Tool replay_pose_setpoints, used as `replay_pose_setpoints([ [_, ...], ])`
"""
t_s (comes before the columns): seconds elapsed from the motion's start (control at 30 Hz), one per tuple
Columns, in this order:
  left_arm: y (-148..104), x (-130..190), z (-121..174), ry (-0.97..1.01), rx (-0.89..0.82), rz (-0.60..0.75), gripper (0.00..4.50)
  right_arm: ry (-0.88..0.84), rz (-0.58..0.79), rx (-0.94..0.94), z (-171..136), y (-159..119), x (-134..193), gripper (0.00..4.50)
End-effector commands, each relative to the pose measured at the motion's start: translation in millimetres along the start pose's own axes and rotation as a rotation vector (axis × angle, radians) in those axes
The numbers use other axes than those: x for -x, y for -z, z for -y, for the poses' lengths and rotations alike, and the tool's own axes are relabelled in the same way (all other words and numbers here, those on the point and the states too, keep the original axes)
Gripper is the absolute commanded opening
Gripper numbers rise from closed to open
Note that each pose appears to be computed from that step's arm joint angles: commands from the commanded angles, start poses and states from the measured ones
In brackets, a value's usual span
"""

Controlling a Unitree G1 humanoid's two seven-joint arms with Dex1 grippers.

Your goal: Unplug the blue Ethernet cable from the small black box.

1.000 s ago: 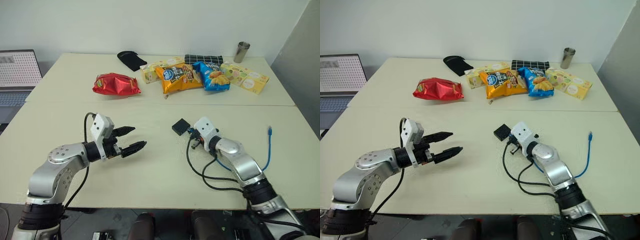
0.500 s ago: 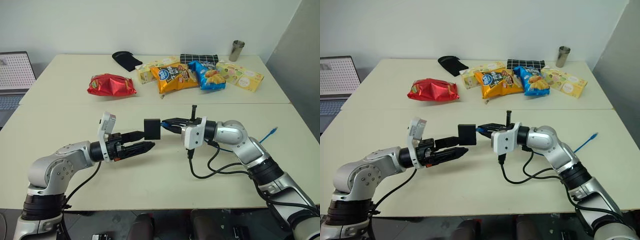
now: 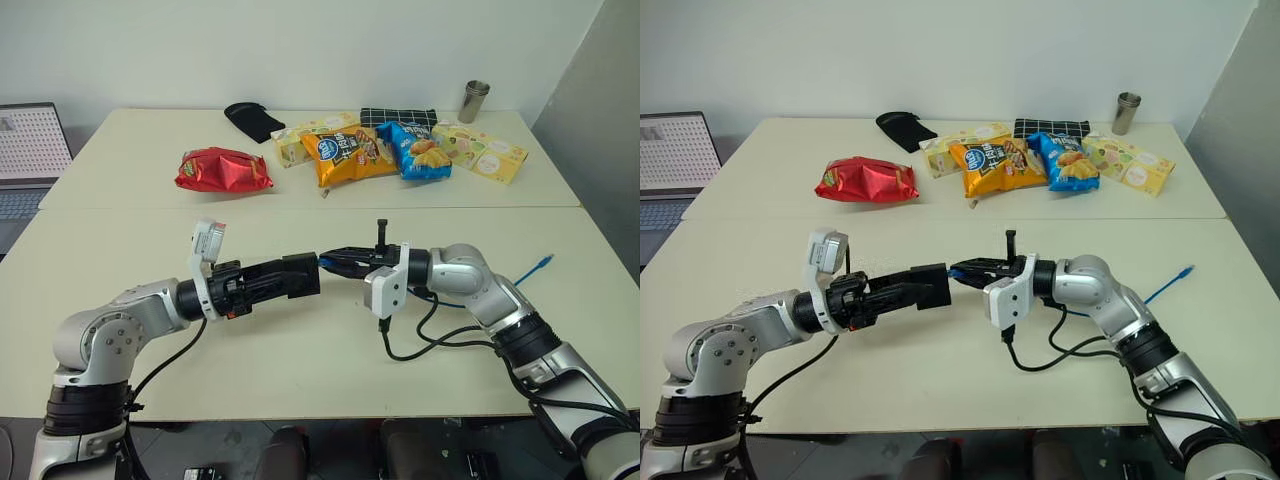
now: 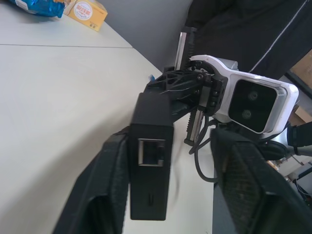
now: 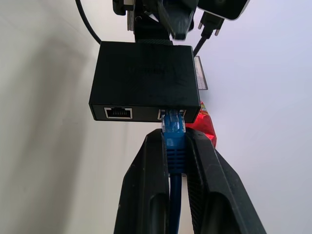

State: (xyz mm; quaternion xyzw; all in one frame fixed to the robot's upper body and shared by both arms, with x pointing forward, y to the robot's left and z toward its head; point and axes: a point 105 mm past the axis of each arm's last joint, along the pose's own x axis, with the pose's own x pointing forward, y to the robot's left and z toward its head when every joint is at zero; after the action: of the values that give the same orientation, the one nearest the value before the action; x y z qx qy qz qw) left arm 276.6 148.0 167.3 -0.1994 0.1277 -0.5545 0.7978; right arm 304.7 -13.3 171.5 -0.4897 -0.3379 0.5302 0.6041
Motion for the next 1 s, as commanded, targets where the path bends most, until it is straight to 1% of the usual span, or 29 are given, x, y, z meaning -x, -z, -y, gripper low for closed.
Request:
replay_pose_setpoints([
  [0.03, -6, 0, 6, 0.038, -0.023, 0.005, 1.7, 0.049, 0.015, 0.048, 17, -3, 3, 0.17],
  [0.17, -4, -2, 4, 0.035, -0.023, 0.0, 0.88, 0.053, 0.02, 0.053, 18, -3, 1, 0.17],
  [0.23, -2, -3, 2, 0.029, -0.026, -0.004, 0.79, 0.054, 0.024, 0.063, 19, -4, 0, 0.17],
  [0.4, 2, -4, 1, 0.024, -0.036, -0.023, 0.78, 0.016, 0.03, 0.091, 14, -6, 1, 0.17],
  [0.43, 3, -4, 0, 0.025, -0.039, -0.03, 0.78, 0.004, 0.032, 0.094, 12, -7, 2, 0.73],
  [0.47, 4, -4, 0, 0.028, -0.041, -0.036, 0.78, -0.011, 0.032, 0.096, 11, -7, 3, 0.88],
  [0.5, 4, -4, 0, 0.032, -0.043, -0.042, 0.78, -0.022, 0.032, 0.096, 10, -8, 4, 0.93],
  [0.63, 6, -8, 0, 0.057, -0.066, -0.068, 0.78, -0.102, 0.016, 0.078, 4, -9, 15, 1.87],
  [0.7, 7, -12, -1, 0.068, -0.094, -0.081, 0.78, -0.151, -0.007, 0.033, 0, -7, 25, 2.33],
  [0.73, 7, -13, -3, 0.072, -0.109, -0.085, 0.78, -0.166, -0.018, 0.002, -2, -7, 28, 2.56],
  [0.8, 8, -16, -6, 0.075, -0.162, -0.098, 0.78, -0.202, -0.052, -0.103, -6, -6, 40, 2.56],
  [0.87, 8, -18, -8, 0.082, -0.215, -0.103, 0.78, -0.215, -0.076, -0.253, -7, -8, 50, 2.56],
  [0.93, 8, -22, -8, 0.107, -0.274, -0.097, 0.78, -0.192, -0.072, -0.498, -6, -15, 57, 2.56],
  [1.0, 7, -25, -6, 0.14, -0.309, -0.076, 0.78, -0.156, -0.034, -0.775, -1, -25, 59, 2.56],
])
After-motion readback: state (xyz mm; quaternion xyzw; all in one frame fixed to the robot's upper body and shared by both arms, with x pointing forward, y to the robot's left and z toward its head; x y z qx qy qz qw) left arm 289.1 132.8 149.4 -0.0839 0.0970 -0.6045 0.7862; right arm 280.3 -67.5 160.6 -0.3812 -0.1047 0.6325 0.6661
